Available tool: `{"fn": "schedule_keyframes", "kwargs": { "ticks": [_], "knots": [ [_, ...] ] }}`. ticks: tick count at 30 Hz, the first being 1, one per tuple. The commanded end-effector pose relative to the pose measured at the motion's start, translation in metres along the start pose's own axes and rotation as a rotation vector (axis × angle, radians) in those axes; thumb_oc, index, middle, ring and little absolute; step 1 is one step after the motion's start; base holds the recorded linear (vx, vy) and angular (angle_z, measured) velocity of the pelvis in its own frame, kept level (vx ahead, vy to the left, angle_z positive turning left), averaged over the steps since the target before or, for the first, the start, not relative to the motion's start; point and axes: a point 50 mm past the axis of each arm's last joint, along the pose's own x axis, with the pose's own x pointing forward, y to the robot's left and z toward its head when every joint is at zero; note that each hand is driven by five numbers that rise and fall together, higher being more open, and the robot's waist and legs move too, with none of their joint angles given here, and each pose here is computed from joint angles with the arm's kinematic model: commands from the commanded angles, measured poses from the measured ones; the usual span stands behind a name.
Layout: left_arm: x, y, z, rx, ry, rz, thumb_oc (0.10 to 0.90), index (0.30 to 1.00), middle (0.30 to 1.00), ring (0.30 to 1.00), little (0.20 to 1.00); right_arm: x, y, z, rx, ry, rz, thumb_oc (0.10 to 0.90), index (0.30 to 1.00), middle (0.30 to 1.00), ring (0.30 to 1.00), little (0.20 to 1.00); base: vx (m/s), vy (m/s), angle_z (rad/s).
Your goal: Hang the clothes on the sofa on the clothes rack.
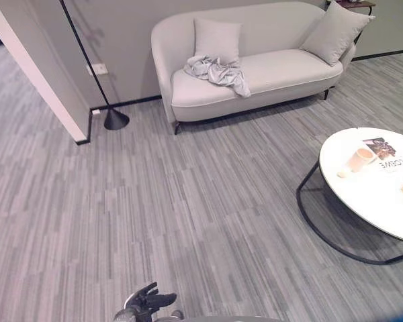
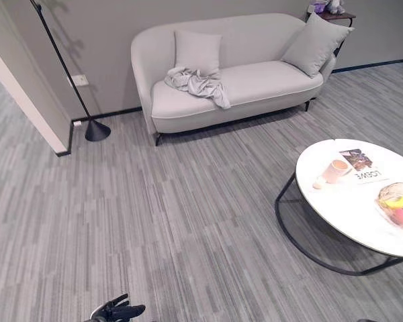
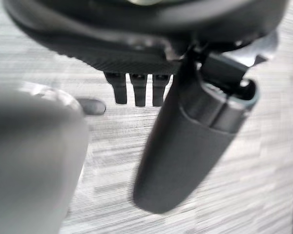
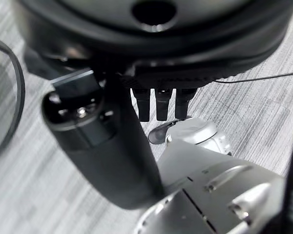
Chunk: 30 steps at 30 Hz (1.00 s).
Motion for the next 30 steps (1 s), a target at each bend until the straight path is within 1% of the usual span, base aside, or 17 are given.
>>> {"fn": "schedule_keyframes", "kwargs": {
  "ticks": [1,3,8,10,16,19,21,22,23,24,27,28,30],
  "knots": [
    [-0.004,0.019,-0.012,-0.010,0.045,0.058,0.800,0.900,0.900,0.900,0.900,0.001,0.040,-0.018,-0.064,0.051,0.124,0.800,0.900,0.900,0.900,0.900,0.00,-0.046,-0.01],
    [-0.005,0.020,-0.015,-0.012,0.054,0.063,0.800,0.900,0.900,0.900,0.900,0.001,0.045,-0.016,-0.086,0.039,0.148,0.800,0.900,0.900,0.900,0.900,-0.01,-0.100,0.01],
    [-0.006,0.020,-0.019,-0.015,0.064,0.067,0.800,0.900,0.900,0.900,0.900,0.001,0.042,-0.015,-0.100,0.032,0.142,0.800,0.900,0.900,0.900,0.900,-0.02,-0.089,0.04],
    [-0.006,0.017,-0.022,-0.035,0.085,0.054,0.800,0.900,0.900,0.900,0.900,0.001,0.041,-0.016,-0.158,0.047,0.142,0.800,0.900,0.900,0.900,0.900,-0.03,-0.089,0.21],
    [-0.007,0.016,-0.027,-0.038,0.099,0.036,0.800,0.900,0.900,0.900,0.900,0.000,0.041,-0.022,-0.186,0.068,0.156,0.800,0.900,0.900,0.900,0.900,-0.01,-0.049,0.20],
    [-0.008,0.018,-0.033,0.016,0.122,0.025,0.800,0.900,0.900,0.900,0.900,0.000,0.041,-0.020,-0.221,0.062,0.159,0.800,0.900,0.900,0.900,0.900,0.00,-0.024,0.18],
    [-0.011,0.022,-0.039,0.088,0.155,0.026,0.800,0.900,0.900,0.900,0.900,0.001,0.042,-0.017,-0.287,0.052,0.164,0.800,0.900,0.900,0.900,0.900,0.02,-0.019,0.13],
    [-0.012,0.024,-0.044,0.140,0.184,0.028,0.800,0.900,0.900,0.900,0.900,0.001,0.044,-0.015,-0.356,0.047,0.171,0.800,0.900,0.900,0.900,0.900,0.03,-0.015,0.10],
    [-0.012,0.024,-0.044,0.140,0.184,0.028,0.800,0.900,0.900,0.900,0.900,0.001,0.044,-0.015,-0.356,0.047,0.171,0.800,0.900,0.900,0.900,0.900,0.05,-0.004,0.07],
    [-0.013,0.026,-0.046,0.168,0.199,0.032,0.800,0.900,0.900,0.900,0.900,0.001,0.050,-0.012,-0.426,0.032,0.192,0.800,0.900,0.900,0.900,0.900,0.00,0.000,0.00],
    [-0.013,0.027,-0.043,0.205,0.197,0.030,0.800,0.900,0.900,0.900,0.900,0.001,0.054,-0.012,-0.472,0.025,0.208,0.800,0.900,0.900,0.900,0.900,0.06,0.016,0.03],
    [-0.011,0.024,-0.038,0.261,0.181,0.016,0.800,0.900,0.900,0.900,0.900,0.001,0.055,-0.010,-0.516,0.023,0.212,0.800,0.900,0.900,0.900,0.900,0.05,0.016,0.04],
    [-0.009,0.021,-0.035,0.297,0.171,0.004,0.800,0.900,0.900,0.900,0.900,0.001,0.055,-0.009,-0.545,0.022,0.213,0.800,0.900,0.900,0.900,0.900,0.07,0.055,0.03]
  ]
}}
